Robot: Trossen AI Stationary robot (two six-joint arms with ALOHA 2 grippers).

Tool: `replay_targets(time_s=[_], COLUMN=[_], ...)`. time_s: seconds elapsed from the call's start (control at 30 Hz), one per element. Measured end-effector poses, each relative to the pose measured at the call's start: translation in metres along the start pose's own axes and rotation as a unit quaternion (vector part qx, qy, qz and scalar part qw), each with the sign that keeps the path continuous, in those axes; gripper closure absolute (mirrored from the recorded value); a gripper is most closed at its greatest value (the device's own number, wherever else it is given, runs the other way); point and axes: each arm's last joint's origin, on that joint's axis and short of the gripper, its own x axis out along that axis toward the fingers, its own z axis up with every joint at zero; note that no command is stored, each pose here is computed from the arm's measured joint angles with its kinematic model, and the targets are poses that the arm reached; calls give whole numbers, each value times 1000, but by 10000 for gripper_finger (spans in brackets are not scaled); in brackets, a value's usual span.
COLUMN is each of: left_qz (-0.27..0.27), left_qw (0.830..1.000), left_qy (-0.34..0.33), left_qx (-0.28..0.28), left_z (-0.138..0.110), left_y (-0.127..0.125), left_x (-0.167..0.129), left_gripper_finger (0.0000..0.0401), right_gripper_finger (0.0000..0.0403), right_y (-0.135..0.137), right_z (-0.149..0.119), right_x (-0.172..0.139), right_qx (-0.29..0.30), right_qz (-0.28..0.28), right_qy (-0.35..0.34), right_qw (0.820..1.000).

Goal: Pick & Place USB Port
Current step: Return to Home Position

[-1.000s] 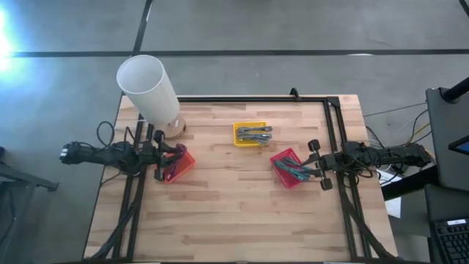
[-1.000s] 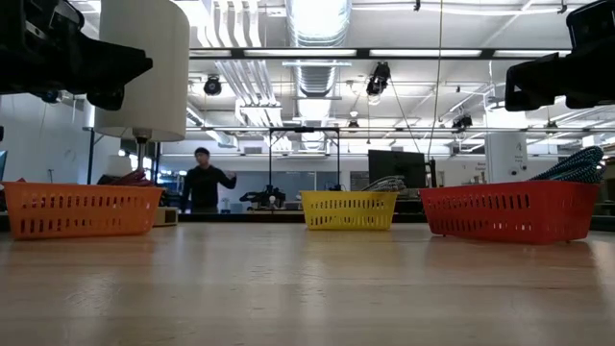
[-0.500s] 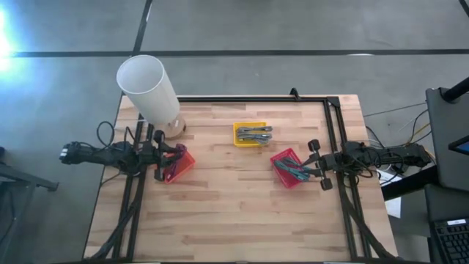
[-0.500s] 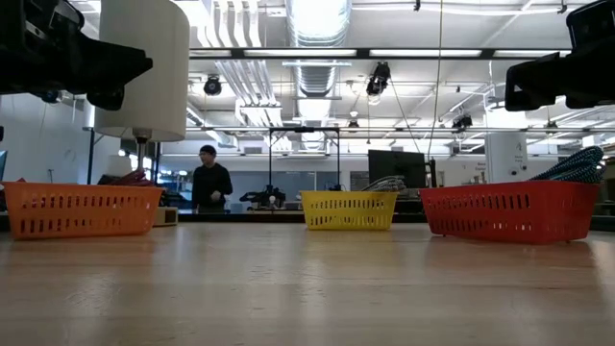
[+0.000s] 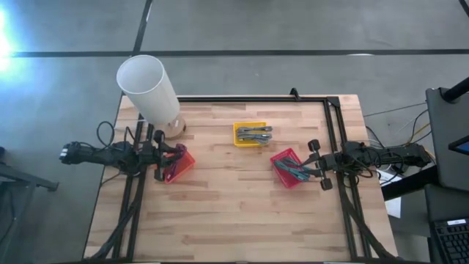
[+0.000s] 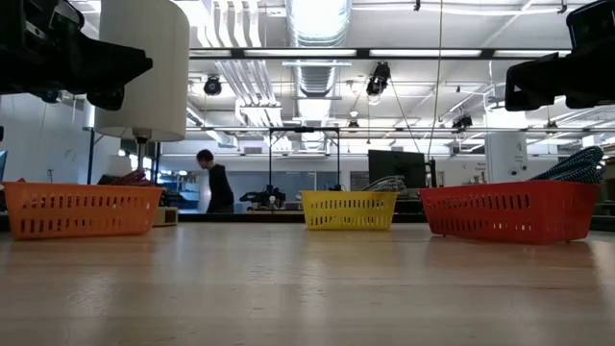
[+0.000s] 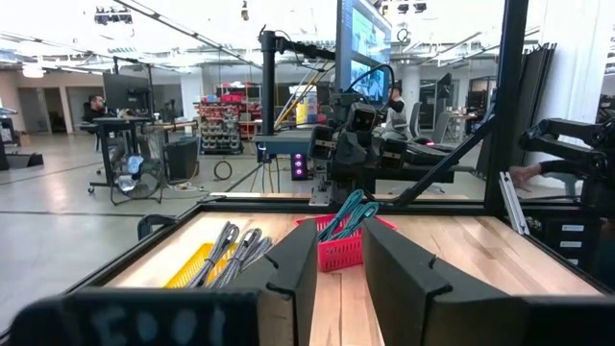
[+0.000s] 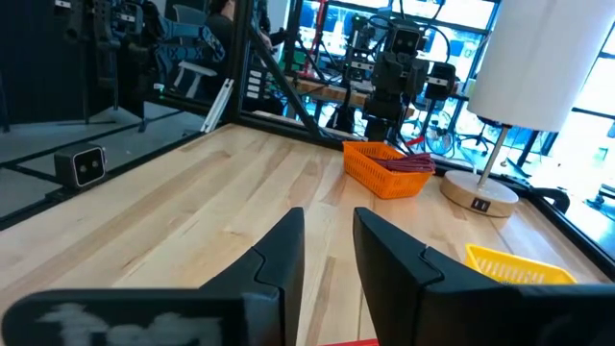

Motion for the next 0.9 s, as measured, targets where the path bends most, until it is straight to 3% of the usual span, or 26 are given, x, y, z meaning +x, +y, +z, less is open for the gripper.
replay_targets(time_s=[0.4, 0.9], left_qz=[0, 0], left_qw=[1000, 1000], left_qy=[0, 0], left_qx=[0, 0], left_z=[0, 0], left_y=[0, 0], left_x=[0, 0], left_gripper_finger=[307, 307], right_gripper_finger=[335, 314], right_y=[0, 0], right_z=[0, 0], right_x=[0, 0], right_qx=[0, 0], right_qz=[0, 0], right_qy=[0, 0], right_qw=[1000, 1000])
